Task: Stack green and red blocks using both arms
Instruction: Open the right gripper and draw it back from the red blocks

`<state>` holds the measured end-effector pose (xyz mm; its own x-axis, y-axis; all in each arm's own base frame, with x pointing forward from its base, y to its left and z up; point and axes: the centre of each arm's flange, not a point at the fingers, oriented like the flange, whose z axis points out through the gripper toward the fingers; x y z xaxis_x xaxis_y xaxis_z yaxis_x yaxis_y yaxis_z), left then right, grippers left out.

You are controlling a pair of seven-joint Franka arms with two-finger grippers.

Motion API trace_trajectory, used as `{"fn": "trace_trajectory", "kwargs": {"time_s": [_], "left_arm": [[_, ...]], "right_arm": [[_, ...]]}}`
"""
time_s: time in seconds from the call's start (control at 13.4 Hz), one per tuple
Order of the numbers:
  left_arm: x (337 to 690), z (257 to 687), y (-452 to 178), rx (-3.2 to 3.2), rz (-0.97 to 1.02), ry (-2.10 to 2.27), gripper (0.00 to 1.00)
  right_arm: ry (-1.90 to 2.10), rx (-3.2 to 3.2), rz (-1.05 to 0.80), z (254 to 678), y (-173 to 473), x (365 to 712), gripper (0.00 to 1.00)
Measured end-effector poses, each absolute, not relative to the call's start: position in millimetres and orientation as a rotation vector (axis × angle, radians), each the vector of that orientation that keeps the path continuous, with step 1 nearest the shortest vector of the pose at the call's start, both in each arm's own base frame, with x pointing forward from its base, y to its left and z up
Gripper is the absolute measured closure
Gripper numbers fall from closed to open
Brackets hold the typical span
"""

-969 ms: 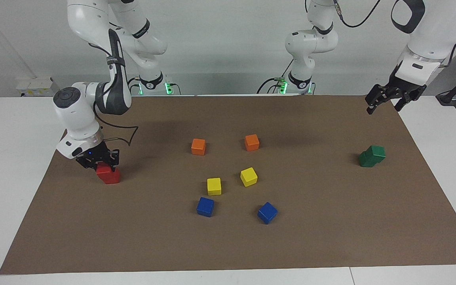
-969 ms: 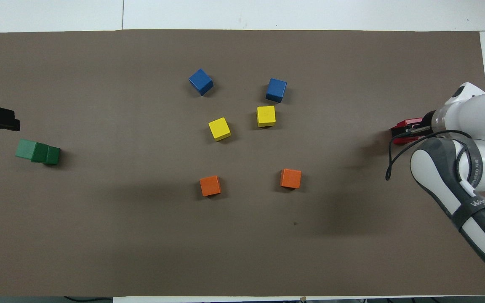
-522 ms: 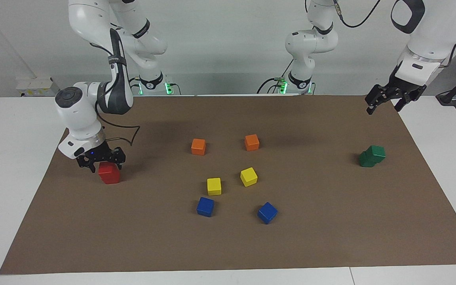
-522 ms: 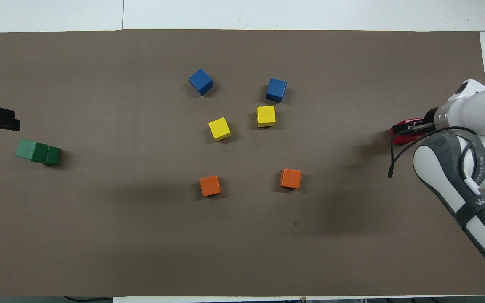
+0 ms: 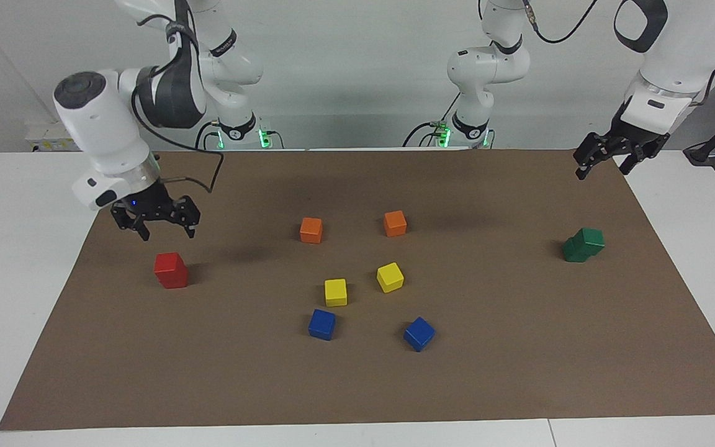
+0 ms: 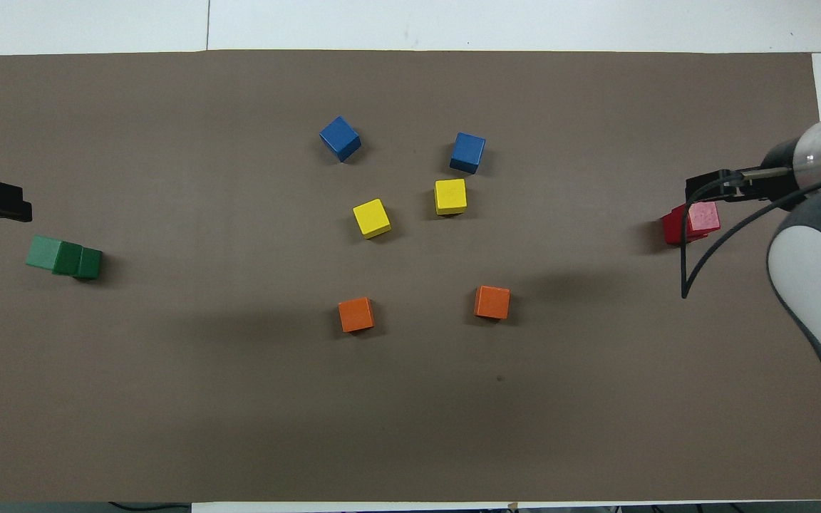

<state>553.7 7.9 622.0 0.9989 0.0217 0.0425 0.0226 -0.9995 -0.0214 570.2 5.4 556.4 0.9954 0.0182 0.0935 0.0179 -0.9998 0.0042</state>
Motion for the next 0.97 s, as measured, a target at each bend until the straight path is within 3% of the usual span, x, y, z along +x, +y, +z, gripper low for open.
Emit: {"fn": "trace_trajectory", "kwargs": {"time_s": [0.37,0.97], "left_arm": [[553.7,622.1,6.1,-3.119,-0.066,-0.030,0.00],[553.7,622.1,2.8,-3.119,-0.066,-0.020,0.00]], "right_arm": [[0.021,3.130,0.052,625.9,6.4,536.8,0.00],[0.012,3.131,0.028,631.2,3.2,535.0,0.00]]}}
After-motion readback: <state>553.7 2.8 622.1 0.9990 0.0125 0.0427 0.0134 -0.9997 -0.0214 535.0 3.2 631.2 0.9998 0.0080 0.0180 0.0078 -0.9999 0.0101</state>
